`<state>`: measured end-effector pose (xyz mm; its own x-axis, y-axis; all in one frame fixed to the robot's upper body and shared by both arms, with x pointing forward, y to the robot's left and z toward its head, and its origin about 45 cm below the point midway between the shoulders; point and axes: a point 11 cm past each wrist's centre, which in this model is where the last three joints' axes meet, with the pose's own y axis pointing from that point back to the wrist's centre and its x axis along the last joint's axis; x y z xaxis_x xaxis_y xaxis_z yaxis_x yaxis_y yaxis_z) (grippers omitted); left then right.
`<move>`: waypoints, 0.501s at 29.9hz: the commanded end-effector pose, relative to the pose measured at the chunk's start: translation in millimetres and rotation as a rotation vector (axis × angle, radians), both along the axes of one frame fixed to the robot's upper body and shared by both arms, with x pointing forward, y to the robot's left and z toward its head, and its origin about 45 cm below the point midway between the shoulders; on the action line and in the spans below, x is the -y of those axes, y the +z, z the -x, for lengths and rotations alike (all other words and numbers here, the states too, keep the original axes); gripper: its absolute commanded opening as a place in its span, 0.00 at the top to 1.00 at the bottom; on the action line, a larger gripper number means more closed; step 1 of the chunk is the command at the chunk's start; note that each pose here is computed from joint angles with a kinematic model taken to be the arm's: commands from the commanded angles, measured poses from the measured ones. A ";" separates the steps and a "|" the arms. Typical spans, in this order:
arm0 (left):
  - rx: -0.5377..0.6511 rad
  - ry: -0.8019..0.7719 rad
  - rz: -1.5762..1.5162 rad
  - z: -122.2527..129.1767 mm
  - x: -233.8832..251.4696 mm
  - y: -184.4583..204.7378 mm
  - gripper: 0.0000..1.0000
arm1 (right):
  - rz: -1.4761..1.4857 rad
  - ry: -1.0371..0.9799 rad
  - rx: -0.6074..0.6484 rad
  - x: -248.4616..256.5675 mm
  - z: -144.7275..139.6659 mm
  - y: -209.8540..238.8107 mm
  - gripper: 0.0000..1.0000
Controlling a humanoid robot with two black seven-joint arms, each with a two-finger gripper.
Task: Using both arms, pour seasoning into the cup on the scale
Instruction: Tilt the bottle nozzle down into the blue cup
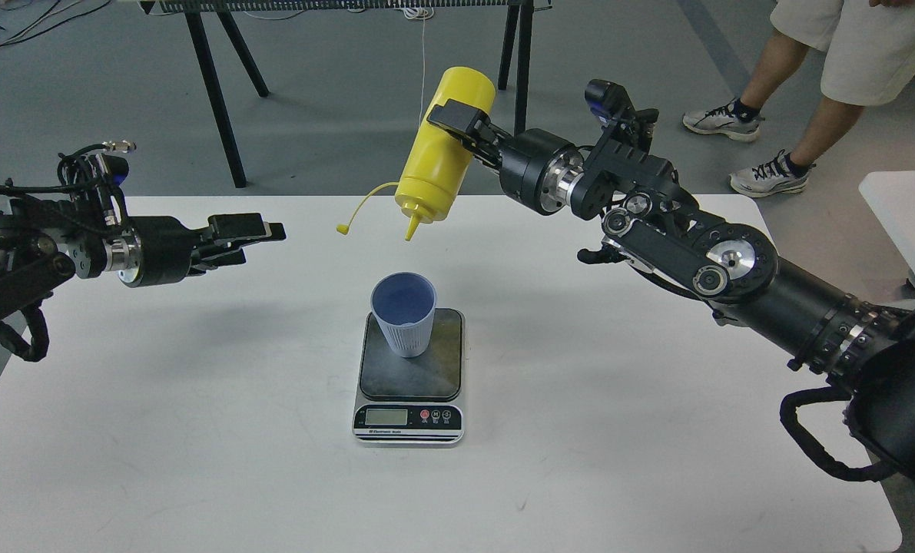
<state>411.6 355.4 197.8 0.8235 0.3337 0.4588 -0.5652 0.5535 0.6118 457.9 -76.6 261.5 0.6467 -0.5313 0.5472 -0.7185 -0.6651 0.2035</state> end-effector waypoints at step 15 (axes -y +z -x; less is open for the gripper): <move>-0.010 0.023 -0.009 1.7 -7.6 -6.6 0.01 | 0.102 0.048 0.066 -18.5 11.4 -26.0 0.95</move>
